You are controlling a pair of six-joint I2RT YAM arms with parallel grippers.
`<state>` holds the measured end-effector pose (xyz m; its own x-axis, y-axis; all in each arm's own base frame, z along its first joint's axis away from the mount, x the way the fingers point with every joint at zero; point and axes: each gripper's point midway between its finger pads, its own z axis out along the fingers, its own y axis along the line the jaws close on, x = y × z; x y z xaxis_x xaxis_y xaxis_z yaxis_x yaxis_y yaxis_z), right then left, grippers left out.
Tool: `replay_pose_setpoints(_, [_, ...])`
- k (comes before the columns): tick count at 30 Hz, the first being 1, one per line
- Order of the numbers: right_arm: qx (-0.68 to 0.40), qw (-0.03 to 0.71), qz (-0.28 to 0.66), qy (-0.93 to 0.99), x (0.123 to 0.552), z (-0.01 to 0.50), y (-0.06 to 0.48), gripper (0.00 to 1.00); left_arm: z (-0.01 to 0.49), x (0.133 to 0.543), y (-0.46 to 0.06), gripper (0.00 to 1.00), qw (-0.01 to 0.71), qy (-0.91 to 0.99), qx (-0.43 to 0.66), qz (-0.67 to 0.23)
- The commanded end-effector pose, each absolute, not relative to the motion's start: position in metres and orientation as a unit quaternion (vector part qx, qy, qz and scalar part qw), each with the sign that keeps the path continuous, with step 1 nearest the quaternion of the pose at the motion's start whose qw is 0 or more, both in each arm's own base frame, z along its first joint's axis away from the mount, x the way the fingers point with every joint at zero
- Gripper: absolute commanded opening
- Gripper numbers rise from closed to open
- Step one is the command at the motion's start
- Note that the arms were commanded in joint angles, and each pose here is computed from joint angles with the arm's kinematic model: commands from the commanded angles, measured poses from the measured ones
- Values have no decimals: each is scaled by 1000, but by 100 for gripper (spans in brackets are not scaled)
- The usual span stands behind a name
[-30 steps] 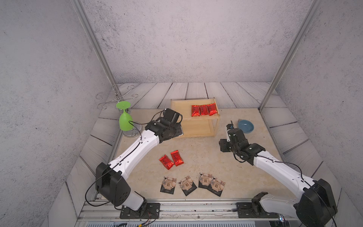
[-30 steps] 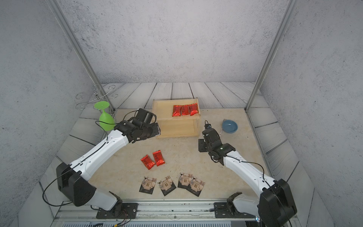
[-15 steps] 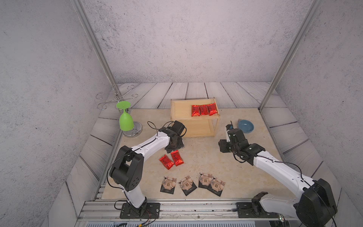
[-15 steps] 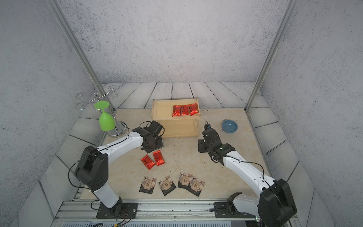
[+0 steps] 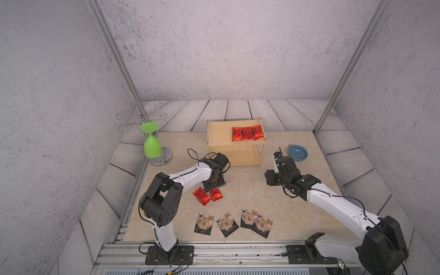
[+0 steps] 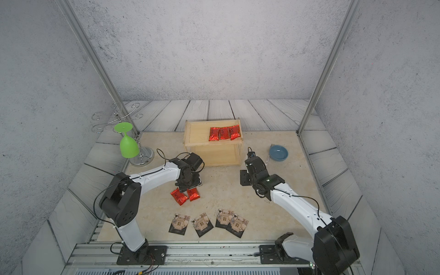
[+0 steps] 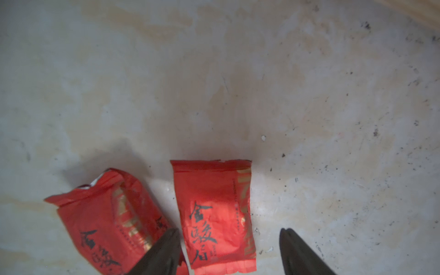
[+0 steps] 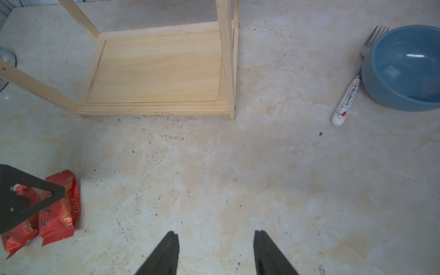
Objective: Place the tea bags on the shelf by color
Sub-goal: Pick up the tea bag from the center of the board.
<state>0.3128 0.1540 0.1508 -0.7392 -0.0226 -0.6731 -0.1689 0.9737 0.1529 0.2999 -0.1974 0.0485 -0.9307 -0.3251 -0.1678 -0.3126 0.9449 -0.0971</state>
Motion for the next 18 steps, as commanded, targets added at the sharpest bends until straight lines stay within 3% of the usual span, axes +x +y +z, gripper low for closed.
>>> replay_pose_setpoints(1, [-56, 345, 102, 931, 310, 143, 154, 56, 46, 293, -188, 75, 84, 981, -173, -10])
replay_pose_setpoints(18, [-54, 346, 98, 932, 310, 143, 152, 56, 17, 289, -194, 73, 53, 985, -165, -4])
